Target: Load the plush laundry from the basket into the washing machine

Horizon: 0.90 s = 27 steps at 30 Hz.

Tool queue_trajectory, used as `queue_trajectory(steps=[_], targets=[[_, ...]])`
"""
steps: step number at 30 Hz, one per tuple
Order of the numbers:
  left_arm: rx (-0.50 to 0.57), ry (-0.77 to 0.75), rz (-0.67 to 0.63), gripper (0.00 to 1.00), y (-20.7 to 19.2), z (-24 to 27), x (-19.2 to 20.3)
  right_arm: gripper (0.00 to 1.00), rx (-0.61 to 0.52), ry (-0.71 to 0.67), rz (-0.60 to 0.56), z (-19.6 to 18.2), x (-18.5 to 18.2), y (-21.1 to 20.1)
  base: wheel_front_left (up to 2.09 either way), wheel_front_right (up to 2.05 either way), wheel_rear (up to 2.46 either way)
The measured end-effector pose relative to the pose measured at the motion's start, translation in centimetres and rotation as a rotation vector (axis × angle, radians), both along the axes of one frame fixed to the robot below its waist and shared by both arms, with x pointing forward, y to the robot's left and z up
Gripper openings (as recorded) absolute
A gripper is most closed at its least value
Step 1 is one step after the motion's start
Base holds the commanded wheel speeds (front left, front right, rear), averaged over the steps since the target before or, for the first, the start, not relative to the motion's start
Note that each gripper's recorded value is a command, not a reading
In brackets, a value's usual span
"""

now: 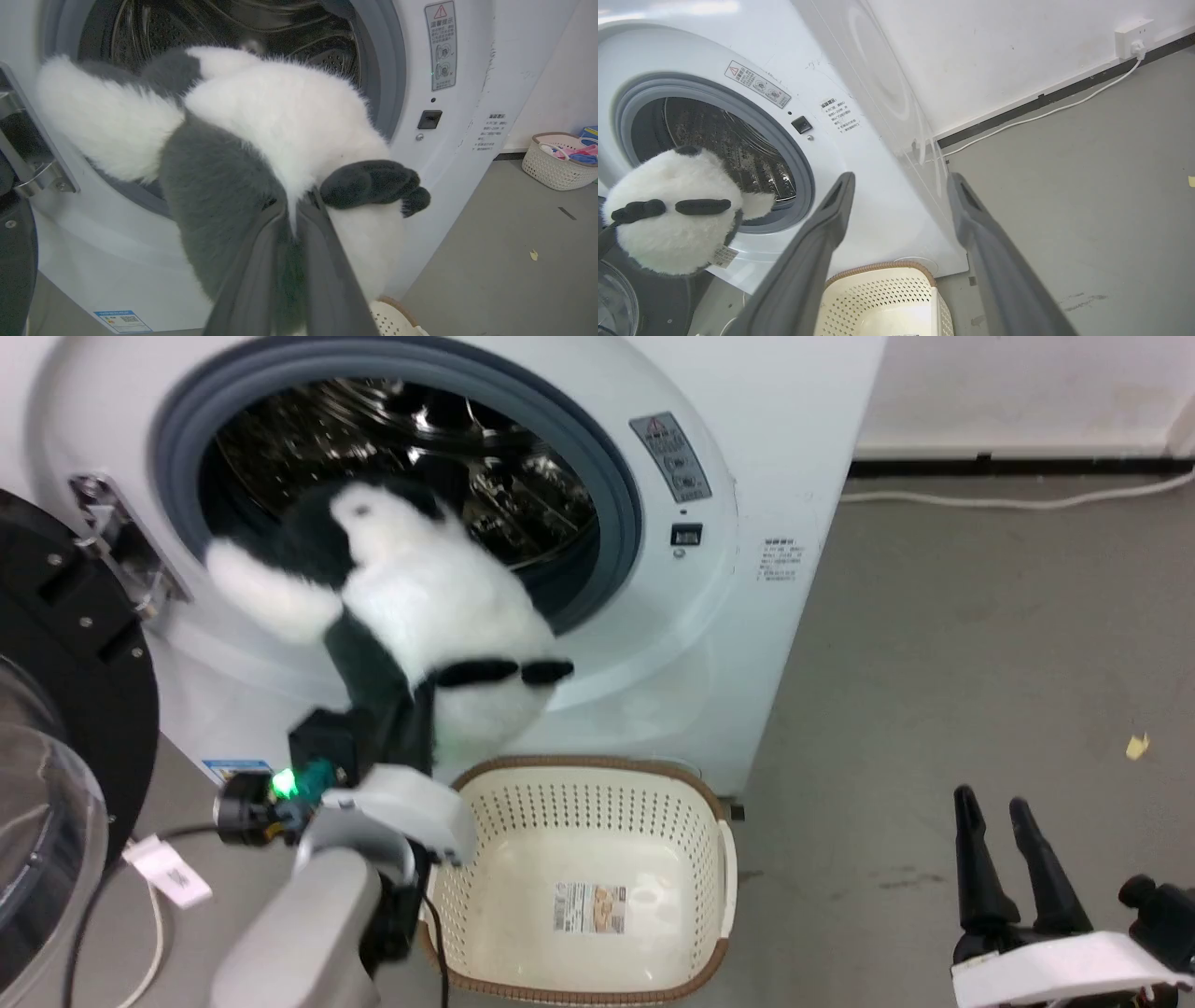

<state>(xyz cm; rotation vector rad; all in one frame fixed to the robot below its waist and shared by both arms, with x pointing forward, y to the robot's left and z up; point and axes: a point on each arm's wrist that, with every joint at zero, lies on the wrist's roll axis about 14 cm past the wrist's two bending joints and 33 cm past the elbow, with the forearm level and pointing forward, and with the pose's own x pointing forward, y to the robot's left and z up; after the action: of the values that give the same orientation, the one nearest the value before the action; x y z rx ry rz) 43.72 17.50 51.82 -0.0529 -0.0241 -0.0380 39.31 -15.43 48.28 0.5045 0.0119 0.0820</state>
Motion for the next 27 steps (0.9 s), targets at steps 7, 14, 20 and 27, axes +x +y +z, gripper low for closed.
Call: queue_trajectory(steps=[7,14,20,27], targets=[[0.055,-0.031,0.020,0.00,1.2,0.9,4.5,1.00,-0.006,0.015,-0.014,-0.7,1.8,-0.6,0.00,0.00,0.00],[0.070,-0.036,0.054,0.00,2.3,0.6,9.2,1.00,-0.025,0.061,-0.026,-2.6,3.6,-1.2,0.00,0.00,0.00],[0.069,-0.014,0.072,0.00,2.8,-0.9,13.0,1.00,-0.040,0.099,-0.038,-4.4,4.9,-1.8,0.00,0.00,0.00],[0.071,-0.016,0.079,0.00,3.0,-1.6,17.6,1.00,-0.059,0.157,-0.044,-7.0,5.8,-2.3,0.00,0.00,0.00]])
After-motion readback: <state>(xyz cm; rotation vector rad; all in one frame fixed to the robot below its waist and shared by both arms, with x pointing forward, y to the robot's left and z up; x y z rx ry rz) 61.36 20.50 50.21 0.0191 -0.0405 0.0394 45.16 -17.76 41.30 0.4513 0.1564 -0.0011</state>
